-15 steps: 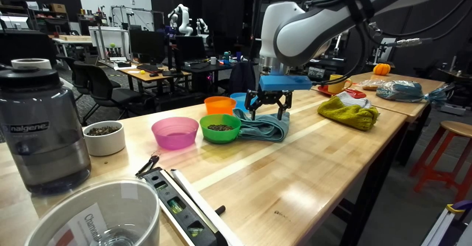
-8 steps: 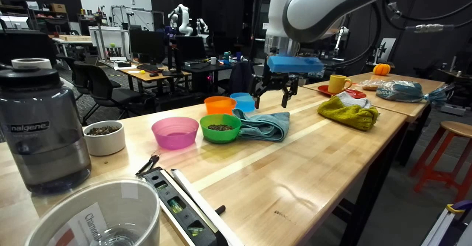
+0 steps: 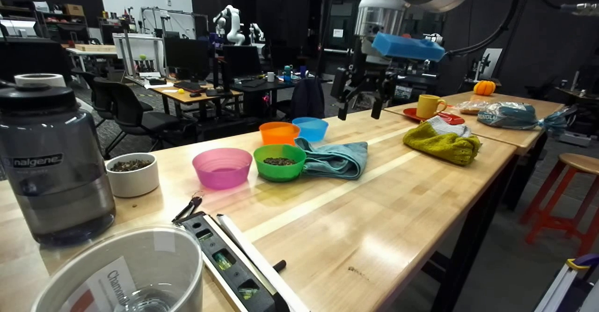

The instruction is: Fold the blue towel

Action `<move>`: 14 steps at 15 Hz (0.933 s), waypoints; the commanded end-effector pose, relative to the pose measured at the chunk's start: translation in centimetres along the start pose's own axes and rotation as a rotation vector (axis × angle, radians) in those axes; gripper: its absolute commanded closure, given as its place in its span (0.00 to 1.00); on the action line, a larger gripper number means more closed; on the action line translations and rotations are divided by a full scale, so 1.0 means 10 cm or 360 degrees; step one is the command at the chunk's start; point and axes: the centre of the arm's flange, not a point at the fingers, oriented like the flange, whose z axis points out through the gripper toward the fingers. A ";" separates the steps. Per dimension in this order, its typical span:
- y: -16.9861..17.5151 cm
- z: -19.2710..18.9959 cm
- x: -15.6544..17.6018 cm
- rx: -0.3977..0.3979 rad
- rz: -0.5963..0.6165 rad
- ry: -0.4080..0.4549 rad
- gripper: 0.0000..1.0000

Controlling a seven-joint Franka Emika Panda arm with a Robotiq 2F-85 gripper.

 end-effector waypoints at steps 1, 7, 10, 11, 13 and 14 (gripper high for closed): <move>0.11 -0.26 -0.34 0.0025 -0.0144 -0.0013 0.00; 0.23 -0.51 -0.67 0.0027 -0.0355 -0.0016 0.00; 0.32 -0.60 -0.81 0.0027 -0.0422 -0.0008 0.00; 0.35 -0.63 -0.86 0.0026 -0.0437 -0.0006 0.00; 0.42 -0.67 -0.96 0.0026 -0.0464 -0.0007 0.00; 0.45 -0.68 -1.02 0.0024 -0.0476 -0.0009 0.00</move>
